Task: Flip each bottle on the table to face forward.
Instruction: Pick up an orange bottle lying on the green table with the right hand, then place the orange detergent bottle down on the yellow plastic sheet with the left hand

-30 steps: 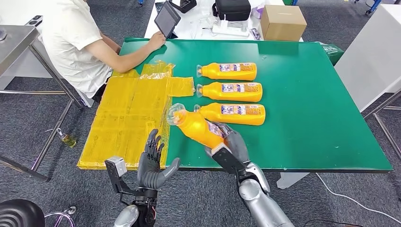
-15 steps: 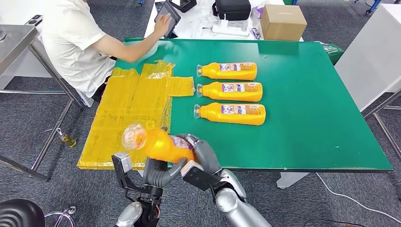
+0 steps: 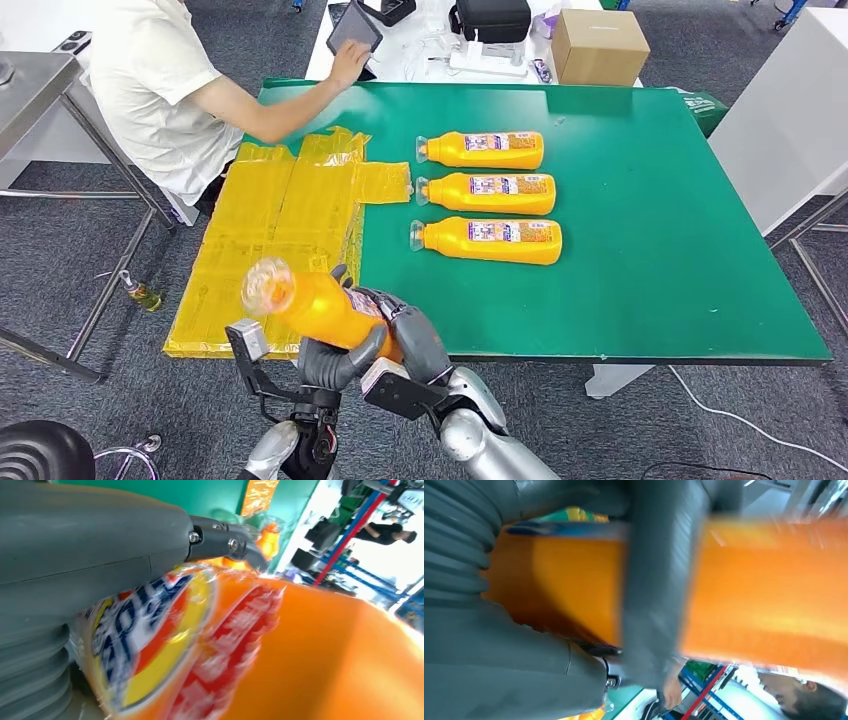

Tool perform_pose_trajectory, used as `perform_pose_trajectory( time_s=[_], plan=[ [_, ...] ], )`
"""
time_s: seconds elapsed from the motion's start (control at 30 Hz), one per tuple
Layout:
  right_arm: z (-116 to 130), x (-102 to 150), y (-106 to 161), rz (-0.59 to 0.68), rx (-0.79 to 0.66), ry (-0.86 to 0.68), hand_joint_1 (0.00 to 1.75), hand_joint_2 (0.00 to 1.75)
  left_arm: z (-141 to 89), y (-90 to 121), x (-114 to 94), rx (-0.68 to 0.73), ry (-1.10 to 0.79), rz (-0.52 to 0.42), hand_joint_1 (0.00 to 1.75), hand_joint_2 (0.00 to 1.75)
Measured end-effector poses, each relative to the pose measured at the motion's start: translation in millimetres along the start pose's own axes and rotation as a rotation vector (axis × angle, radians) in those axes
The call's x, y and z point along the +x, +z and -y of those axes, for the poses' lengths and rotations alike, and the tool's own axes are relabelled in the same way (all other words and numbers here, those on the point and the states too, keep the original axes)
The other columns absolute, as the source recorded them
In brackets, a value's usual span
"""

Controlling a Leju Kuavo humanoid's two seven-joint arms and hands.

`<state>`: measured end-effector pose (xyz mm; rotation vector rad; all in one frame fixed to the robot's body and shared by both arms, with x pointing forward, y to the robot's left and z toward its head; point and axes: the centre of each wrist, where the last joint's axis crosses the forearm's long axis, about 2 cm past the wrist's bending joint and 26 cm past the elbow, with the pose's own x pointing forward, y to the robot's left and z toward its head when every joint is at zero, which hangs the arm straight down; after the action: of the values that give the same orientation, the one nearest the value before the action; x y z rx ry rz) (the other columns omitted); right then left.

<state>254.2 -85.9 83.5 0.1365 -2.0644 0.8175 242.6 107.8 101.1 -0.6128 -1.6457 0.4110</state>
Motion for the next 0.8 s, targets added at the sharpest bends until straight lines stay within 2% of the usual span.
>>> perform_pose_trajectory(
  time_s=[0.13, 0.27, 0.43, 0.5, 0.67, 0.73, 0.8],
  plan=[
    [-5, 0, 3, -0.001, -0.004, 0.031, 0.00, 1.75, -3, -3, 8, 0.027, 0.032, 0.042, 1.75, 1.75],
    [-7, -1, 8, -0.001, -0.028, 0.083, 0.00, 0.00, -5, -3, 15, 0.039, 0.105, 0.059, 1.75, 1.75],
    [-12, -3, 17, 0.017, -0.074, 0.141, 0.00, 0.00, -13, -4, 23, 0.065, 0.203, 0.057, 1.75, 1.75],
    [-14, -3, 22, 0.034, -0.112, 0.179, 0.00, 0.00, -19, -5, 25, 0.099, 0.161, 0.072, 1.75, 1.75],
    [-16, -1, 33, 0.088, -0.189, 0.289, 0.00, 0.00, -39, -11, 25, 0.230, -0.268, 0.177, 1.69, 1.75],
    [-16, 0, 36, 0.099, -0.208, 0.315, 0.00, 0.00, -48, -14, 25, 0.259, -0.475, 0.246, 1.71, 1.75],
    [-12, 5, 37, 0.106, -0.245, 0.344, 0.00, 0.00, -58, -19, 26, 0.245, -0.759, 0.341, 1.75, 1.75]
  ],
)
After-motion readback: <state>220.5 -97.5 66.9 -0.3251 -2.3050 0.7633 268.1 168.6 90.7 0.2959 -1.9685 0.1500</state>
